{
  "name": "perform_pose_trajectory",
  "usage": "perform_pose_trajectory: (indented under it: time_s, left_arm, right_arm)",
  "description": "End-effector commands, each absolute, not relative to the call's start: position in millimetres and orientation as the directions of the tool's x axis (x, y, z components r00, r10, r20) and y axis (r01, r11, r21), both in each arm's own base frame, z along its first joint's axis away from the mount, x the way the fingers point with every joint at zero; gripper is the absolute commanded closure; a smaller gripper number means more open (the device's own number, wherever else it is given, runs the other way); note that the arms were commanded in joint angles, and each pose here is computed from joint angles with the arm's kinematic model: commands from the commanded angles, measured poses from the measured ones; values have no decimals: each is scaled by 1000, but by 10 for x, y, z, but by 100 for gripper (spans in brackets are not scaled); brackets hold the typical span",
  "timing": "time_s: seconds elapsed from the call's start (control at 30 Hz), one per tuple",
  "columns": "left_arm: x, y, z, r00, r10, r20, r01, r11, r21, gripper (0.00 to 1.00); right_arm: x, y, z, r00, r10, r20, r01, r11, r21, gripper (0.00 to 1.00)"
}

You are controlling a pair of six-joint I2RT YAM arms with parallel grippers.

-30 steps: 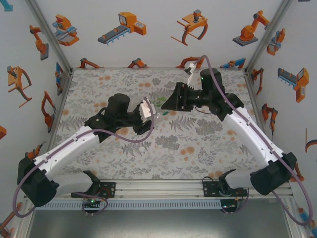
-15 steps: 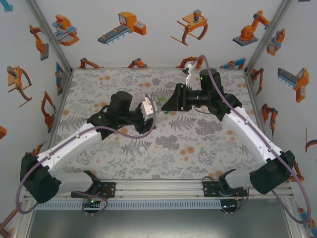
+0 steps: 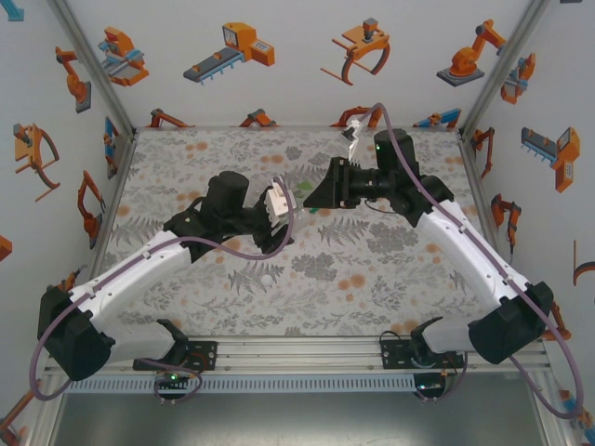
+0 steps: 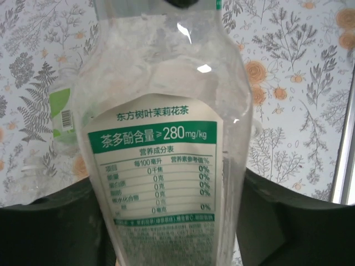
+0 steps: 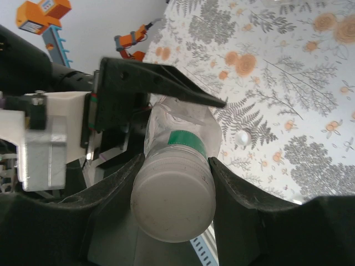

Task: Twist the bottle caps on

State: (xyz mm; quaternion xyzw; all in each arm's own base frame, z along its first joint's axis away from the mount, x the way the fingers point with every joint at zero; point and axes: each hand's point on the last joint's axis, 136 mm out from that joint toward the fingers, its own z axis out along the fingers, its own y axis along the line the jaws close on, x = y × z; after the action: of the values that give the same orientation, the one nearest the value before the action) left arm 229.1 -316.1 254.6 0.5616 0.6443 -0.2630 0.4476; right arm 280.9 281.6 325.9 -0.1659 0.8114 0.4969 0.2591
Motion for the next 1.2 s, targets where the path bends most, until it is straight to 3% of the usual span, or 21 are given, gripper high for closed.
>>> perform_pose_trajectory:
  time_s: [0.0,0.27,0.5,0.83,1.17]
  left_arm:
    - [2289,-3162,2752,65,436,-898,949,252,191,29]
    - [2394,-3058,2802,44,426,-904,917,343,206,23]
    - [2661,-2862,2755,-80,412,-908,833,528,166,23]
    - [2870,-2640,2645,-288,290,-913,738,674,-18,25]
    - [2844,-2686,2690,-266,277,-923,765,644,-26,27]
  right_arm:
    - [2871,2732,3264,-777,-19,-630,-546,518,658,72]
    - [3178,2332,2931,-761,-91,-642,-455,780,430,73]
    - [3743,1812,2730,-753,-80,-653,-282,936,209,74]
    - [4545,1211,2530,-709,-59,-703,-147,987,66,75]
    - [5130,1109,2345,-681,-171,-712,-192,980,-52,75]
